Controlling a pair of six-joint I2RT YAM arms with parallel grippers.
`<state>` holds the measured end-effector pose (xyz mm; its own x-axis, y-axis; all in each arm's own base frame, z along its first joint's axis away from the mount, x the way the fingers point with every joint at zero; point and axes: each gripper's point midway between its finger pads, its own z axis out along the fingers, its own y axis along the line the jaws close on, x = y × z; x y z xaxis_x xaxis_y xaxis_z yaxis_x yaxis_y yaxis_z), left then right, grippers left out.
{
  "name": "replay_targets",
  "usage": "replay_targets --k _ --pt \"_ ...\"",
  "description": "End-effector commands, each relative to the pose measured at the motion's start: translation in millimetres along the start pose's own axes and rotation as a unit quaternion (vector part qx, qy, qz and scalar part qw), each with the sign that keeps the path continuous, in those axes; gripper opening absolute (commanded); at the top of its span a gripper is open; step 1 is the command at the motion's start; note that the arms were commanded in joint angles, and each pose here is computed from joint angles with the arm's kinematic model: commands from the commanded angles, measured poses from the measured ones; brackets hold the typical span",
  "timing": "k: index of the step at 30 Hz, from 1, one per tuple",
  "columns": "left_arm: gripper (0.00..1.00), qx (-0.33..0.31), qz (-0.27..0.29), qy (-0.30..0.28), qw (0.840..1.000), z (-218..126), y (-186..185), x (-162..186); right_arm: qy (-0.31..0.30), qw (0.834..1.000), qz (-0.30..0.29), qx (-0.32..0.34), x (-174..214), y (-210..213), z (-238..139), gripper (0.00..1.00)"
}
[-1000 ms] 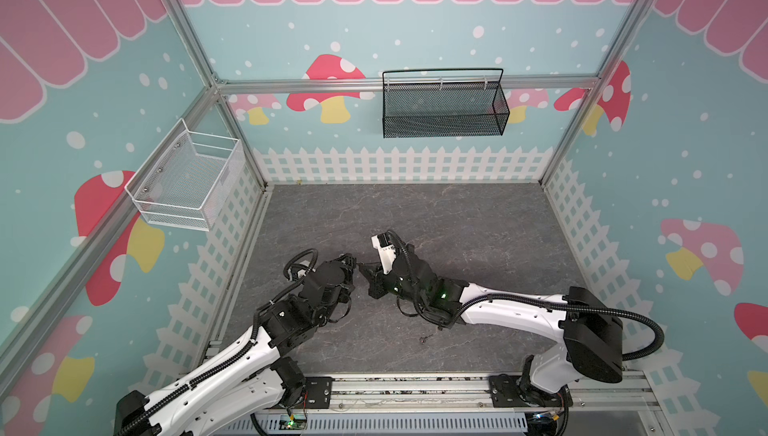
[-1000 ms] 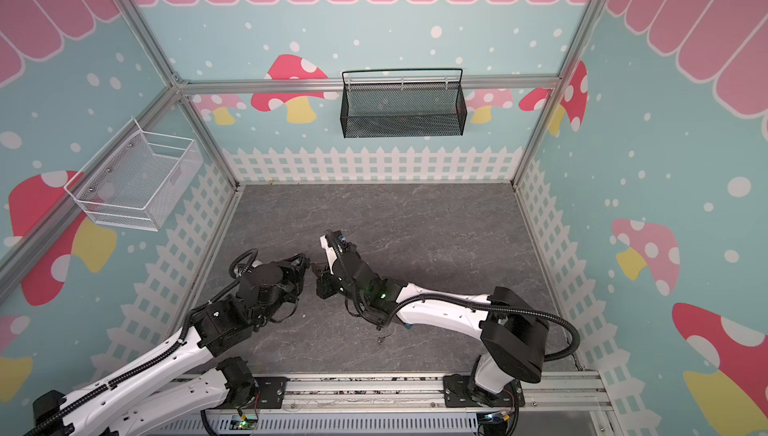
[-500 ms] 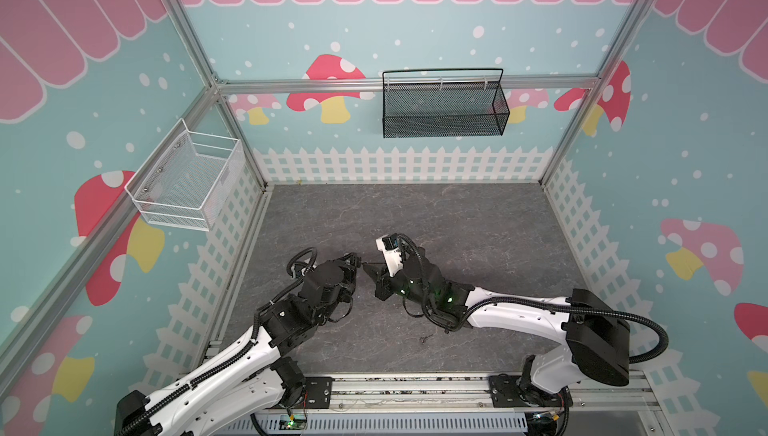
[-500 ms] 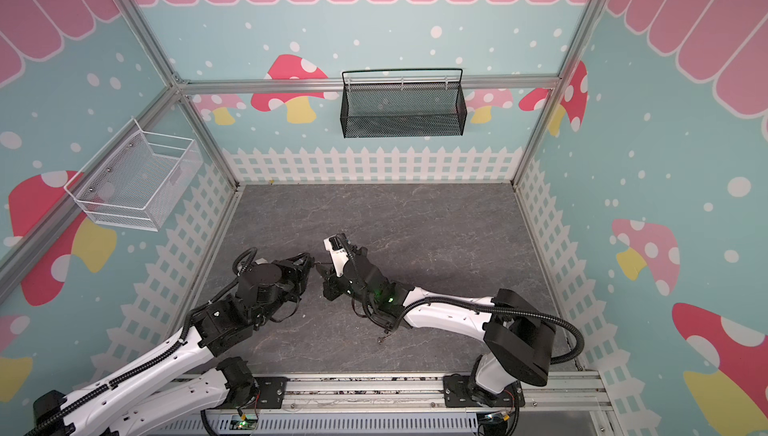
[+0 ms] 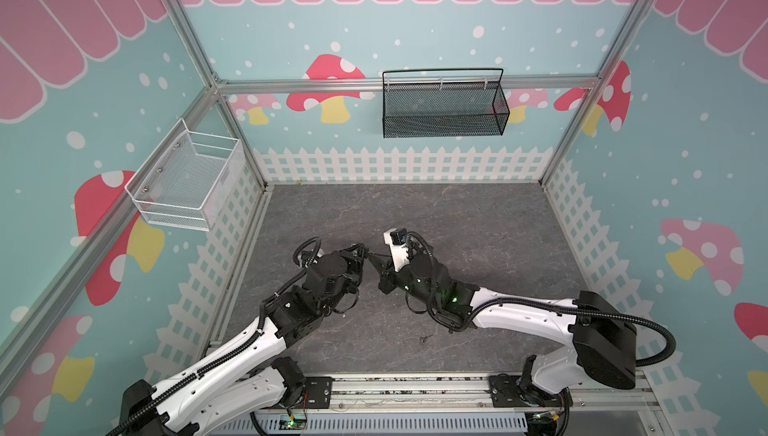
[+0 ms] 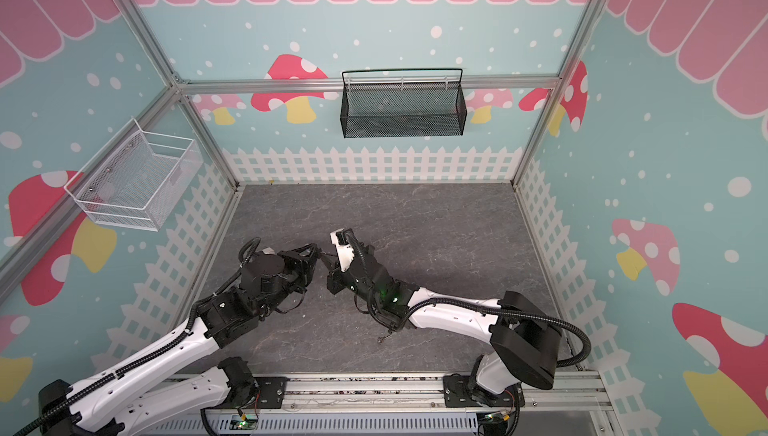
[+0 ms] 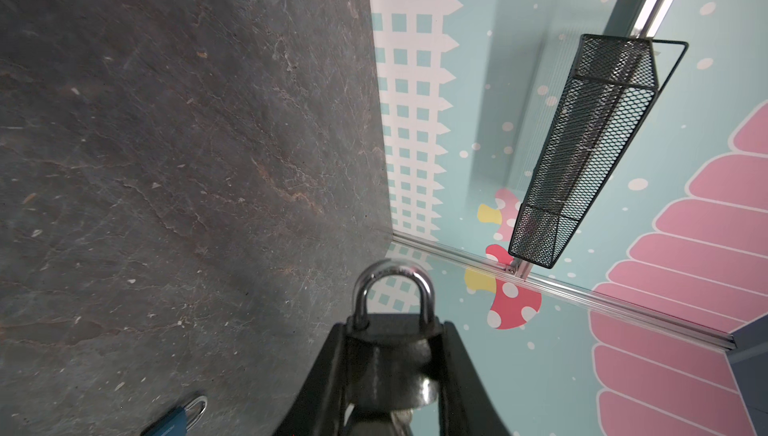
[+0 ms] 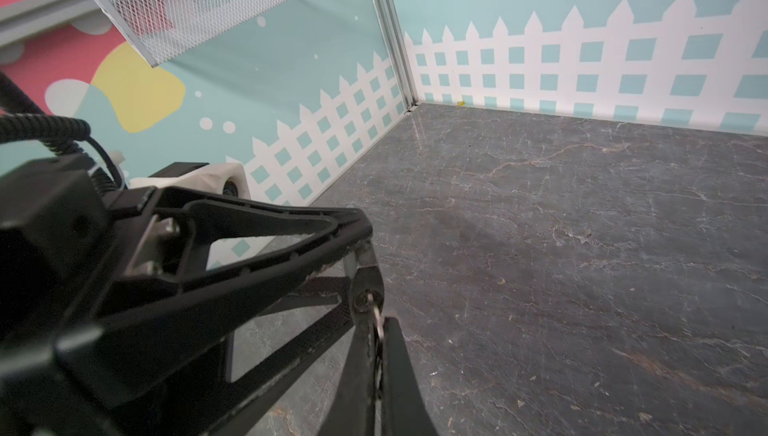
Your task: Unlock with the key
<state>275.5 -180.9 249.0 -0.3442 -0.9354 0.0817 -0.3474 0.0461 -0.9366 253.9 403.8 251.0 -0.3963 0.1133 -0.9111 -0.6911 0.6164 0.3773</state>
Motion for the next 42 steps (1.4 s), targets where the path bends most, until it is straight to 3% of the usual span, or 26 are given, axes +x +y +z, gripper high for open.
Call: replay_targets --k 1,14,22,26,29,35,37,42 --pt "0.00 0.069 -0.011 0.192 0.979 -20.2 -46.1 77.6 -0.012 0.980 0.048 -0.194 -26.1 86.6 -14.4 0.00" --pt "0.00 0.025 0.006 0.122 0.992 -8.5 -1.5 48.4 -0.004 0.939 0.211 -0.270 -71.6 102.1 -41.2 0.00" --pt "0.00 0.015 0.013 0.087 0.996 -4.3 7.4 35.1 0.029 0.912 0.299 -0.279 -63.4 101.1 -43.0 0.00" --pt "0.00 0.007 0.018 0.059 0.998 -1.8 13.2 23.4 0.028 0.903 0.311 -0.294 -67.6 105.2 -47.4 0.00" --pt "0.00 0.010 0.018 0.044 0.999 -1.0 12.3 16.2 0.029 0.909 0.306 -0.281 -62.6 100.0 -44.0 0.00" --pt "0.00 0.007 0.052 0.023 0.998 -6.1 0.7 2.0 0.033 0.939 0.263 -0.218 -40.2 76.8 -34.8 0.00" --pt "0.00 0.003 0.069 0.016 0.997 -8.6 -1.9 -3.4 0.036 0.952 0.237 -0.189 -32.5 67.4 -32.8 0.08" --pt "0.00 -0.012 0.163 0.005 0.986 -19.1 -8.2 -20.6 0.040 0.976 0.182 -0.113 -13.8 36.4 -36.6 0.40"
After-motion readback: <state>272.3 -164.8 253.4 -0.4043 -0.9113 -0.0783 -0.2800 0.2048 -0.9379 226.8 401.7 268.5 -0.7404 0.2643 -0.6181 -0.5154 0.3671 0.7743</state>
